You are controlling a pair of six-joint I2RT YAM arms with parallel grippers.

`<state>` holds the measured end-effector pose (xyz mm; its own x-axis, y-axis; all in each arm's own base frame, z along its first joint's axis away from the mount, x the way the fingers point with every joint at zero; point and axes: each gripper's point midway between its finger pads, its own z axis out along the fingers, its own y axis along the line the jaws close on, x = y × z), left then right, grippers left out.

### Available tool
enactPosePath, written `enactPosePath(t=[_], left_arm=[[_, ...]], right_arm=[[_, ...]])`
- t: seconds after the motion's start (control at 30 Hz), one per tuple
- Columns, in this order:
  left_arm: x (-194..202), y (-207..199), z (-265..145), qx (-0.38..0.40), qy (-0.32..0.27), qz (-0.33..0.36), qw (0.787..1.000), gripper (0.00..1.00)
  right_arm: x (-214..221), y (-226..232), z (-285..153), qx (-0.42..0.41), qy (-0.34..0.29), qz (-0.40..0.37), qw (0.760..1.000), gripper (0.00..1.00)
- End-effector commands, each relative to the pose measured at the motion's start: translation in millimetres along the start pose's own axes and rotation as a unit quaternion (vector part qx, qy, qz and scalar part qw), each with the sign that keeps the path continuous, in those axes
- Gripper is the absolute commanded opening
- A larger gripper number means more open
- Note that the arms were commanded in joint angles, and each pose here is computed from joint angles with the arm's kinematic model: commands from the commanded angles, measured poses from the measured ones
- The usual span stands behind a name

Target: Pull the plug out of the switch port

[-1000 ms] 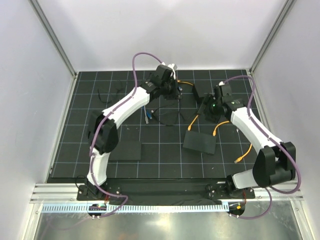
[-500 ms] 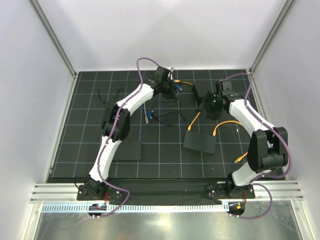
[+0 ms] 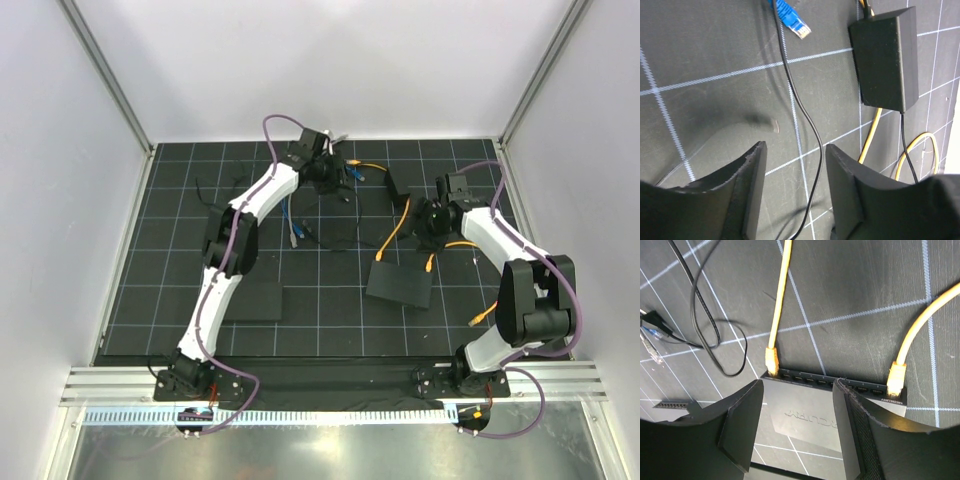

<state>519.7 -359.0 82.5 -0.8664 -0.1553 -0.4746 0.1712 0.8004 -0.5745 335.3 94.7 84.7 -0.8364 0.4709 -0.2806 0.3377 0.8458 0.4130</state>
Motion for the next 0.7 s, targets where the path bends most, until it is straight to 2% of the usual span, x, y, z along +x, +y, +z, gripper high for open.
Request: enactPosePath(t=[0.0, 0.03, 0.17, 0.2, 0.3, 0.33, 0.4, 0.43, 0.47, 0.53, 0.6, 0.67], left_arm=[[-38.2, -32.4, -43.6, 0.027, -0.044, 0.020, 0.998, 0.56], [-42.2, -34.1, -51.0, 0.026, -0.049, 0.021, 0.998, 0.60], [-51.4, -48.9, -84.3, 0.028, -0.065, 0.029, 0.997, 0.63], [-57.1, -61.5, -103.6, 0.037, -0.078, 0.032, 0.996, 0.63], [-43.3, -65.3, -119.2, 0.033, -0.072, 0.031, 0.996, 0.64], [-45.0, -79.5, -138.7, 0.040, -0.089, 0.038, 0.995, 0.64], [-22.4, -71.0, -139.1, 0.024, -0.069, 0.029, 0.997, 0.64], [-19.8, -84.3, -156.7, 0.030, -0.081, 0.027, 0.996, 0.63], [1.8, -72.0, -150.2, 0.014, -0.057, 0.016, 0.998, 0.62], [18.0, -87.4, -165.0, 0.030, -0.057, 0.016, 0.998, 0.62], [49.3, -79.9, -161.7, 0.024, -0.033, 0.014, 0.999, 0.62], [67.3, -96.2, -172.9, 0.046, -0.032, 0.024, 0.998, 0.62]], right_arm=[[-4.2, 10.5, -18.7, -0.026, -0.023, -0.018, 0.999, 0.64], [-4.5, 9.9, -20.6, -0.025, -0.025, -0.019, 0.999, 0.64], [-0.3, 5.5, -26.8, -0.017, -0.028, -0.021, 0.999, 0.65], [-0.4, 5.0, -28.4, -0.016, -0.030, -0.022, 0.999, 0.65], [2.6, 0.9, -28.7, -0.008, -0.027, -0.023, 0.999, 0.64], [3.6, -0.8, -26.4, -0.005, -0.024, -0.023, 0.999, 0.64], [3.3, 0.4, -23.2, -0.008, -0.020, -0.023, 1.000, 0.64], [4.2, -0.1, -18.0, -0.007, -0.011, -0.024, 1.000, 0.64], [4.9, 1.2, -15.6, -0.010, -0.005, -0.025, 1.000, 0.64], [-0.4, 4.0, -14.6, -0.012, -0.008, -0.032, 0.999, 0.64], [-4.1, 5.4, -12.4, -0.012, -0.009, -0.040, 0.999, 0.65], [-2.2, 1.4, -5.9, -0.003, 0.005, -0.048, 0.999, 0.64]])
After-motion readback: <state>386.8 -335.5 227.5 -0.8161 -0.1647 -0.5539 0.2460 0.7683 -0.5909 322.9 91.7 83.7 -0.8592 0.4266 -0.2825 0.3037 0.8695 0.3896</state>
